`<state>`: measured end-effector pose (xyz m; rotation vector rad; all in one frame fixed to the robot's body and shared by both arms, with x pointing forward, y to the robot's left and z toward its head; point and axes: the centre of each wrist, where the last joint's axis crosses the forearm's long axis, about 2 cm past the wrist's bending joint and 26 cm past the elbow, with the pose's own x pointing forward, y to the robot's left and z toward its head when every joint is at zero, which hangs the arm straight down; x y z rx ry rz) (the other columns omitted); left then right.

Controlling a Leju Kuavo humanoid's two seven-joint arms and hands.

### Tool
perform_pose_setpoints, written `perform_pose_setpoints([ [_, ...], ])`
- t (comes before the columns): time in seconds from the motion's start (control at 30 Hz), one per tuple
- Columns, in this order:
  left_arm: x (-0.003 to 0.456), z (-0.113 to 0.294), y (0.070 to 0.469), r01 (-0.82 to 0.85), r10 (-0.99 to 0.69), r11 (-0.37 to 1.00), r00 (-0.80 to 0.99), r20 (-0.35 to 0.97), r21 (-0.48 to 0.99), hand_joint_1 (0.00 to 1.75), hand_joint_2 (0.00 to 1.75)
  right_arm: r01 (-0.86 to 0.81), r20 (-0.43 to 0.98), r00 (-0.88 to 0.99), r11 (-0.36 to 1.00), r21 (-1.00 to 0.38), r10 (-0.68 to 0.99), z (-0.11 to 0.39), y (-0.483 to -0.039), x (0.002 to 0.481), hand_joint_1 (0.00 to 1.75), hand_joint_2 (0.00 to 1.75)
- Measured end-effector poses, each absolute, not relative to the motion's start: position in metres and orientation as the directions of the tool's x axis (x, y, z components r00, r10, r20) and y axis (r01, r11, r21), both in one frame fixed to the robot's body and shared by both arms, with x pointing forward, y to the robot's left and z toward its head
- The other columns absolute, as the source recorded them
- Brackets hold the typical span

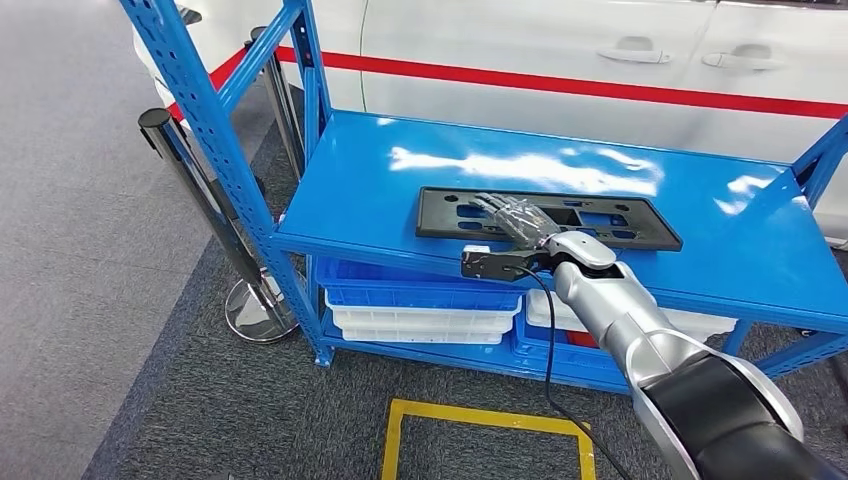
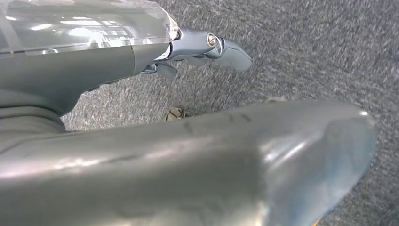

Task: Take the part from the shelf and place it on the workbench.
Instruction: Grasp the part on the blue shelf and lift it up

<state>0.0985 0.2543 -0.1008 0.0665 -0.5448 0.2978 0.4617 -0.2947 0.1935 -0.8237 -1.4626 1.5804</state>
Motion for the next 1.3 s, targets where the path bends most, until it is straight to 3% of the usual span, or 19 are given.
perform_pose_setpoints([
  [0.57,0.100,-0.100,0.254,-0.301,0.267,0.953,0.808,0.526,-0.021,0.00,0.00,0.042,-0.027,-0.382,-0.012,-0.999,0.924,0.201,-0.285,0.465,0.00,1.75],
  [1.13,0.101,-0.100,0.254,-0.309,0.274,0.951,0.804,0.528,-0.024,0.00,0.00,0.073,-0.093,-0.361,-0.071,-0.995,0.928,0.202,-0.273,0.465,0.03,1.75],
  [1.17,0.101,-0.100,0.254,-0.309,0.275,0.951,0.804,0.528,-0.024,0.00,0.00,0.067,-0.096,-0.360,-0.076,-0.995,0.928,0.202,-0.273,0.465,0.09,1.75],
  [1.3,0.101,-0.100,0.253,-0.310,0.277,0.950,0.805,0.525,-0.026,0.00,0.00,0.051,-0.106,-0.357,-0.094,-0.994,0.928,0.200,-0.272,0.464,1.37,1.75],
])
